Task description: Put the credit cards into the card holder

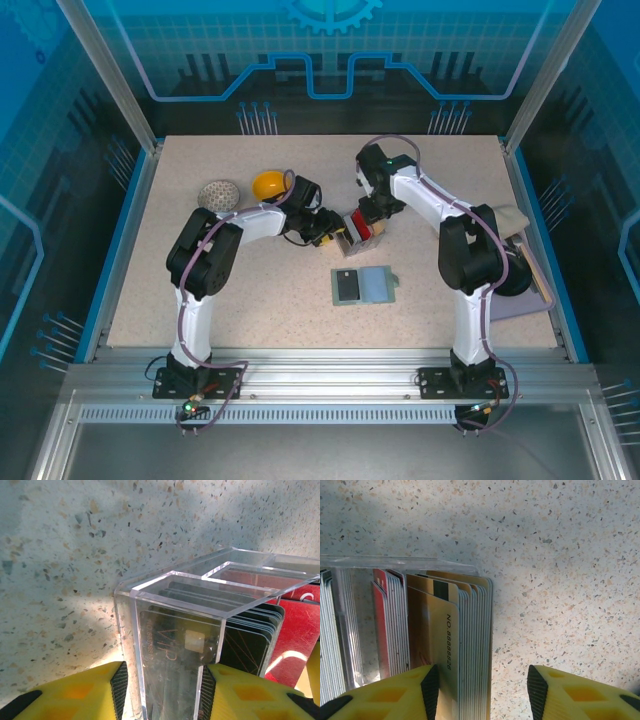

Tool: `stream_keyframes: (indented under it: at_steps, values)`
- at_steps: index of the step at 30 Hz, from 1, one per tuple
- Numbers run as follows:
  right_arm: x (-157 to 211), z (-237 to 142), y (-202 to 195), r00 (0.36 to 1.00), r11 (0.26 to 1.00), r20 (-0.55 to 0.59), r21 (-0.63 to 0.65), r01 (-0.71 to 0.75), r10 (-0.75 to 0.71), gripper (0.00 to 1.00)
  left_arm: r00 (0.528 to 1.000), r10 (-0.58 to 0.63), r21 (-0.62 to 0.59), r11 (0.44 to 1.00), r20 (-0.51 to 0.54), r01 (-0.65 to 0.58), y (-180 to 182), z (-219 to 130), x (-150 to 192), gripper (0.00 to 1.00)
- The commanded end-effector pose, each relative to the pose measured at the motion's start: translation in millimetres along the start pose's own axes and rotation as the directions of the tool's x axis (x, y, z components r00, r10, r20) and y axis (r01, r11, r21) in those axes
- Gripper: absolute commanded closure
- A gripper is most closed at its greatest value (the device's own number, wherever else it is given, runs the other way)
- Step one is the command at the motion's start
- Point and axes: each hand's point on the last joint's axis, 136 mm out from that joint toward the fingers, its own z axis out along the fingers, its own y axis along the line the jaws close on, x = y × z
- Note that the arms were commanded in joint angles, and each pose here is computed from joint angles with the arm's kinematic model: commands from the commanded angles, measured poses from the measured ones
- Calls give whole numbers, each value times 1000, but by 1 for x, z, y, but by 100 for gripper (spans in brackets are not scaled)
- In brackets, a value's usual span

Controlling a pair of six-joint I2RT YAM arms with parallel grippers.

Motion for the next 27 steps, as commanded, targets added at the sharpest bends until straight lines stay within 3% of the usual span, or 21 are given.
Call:
stream_keyframes:
  at_steps: [1, 17, 27]
  values:
    - [-6, -24, -10, 999, 999, 42, 49, 9, -12, 50, 998, -43, -125, 991, -50, 36, 40, 5, 15, 55]
    - [-7, -28, -6, 999, 1000, 47, 24, 14, -15, 62, 998, -43, -128, 991, -51, 36, 41, 4, 15, 56]
    - [-6, -29, -4, 999, 1000, 50, 12, 14, -14, 77, 998, -44, -130, 991, -54, 37, 41, 4, 16, 56]
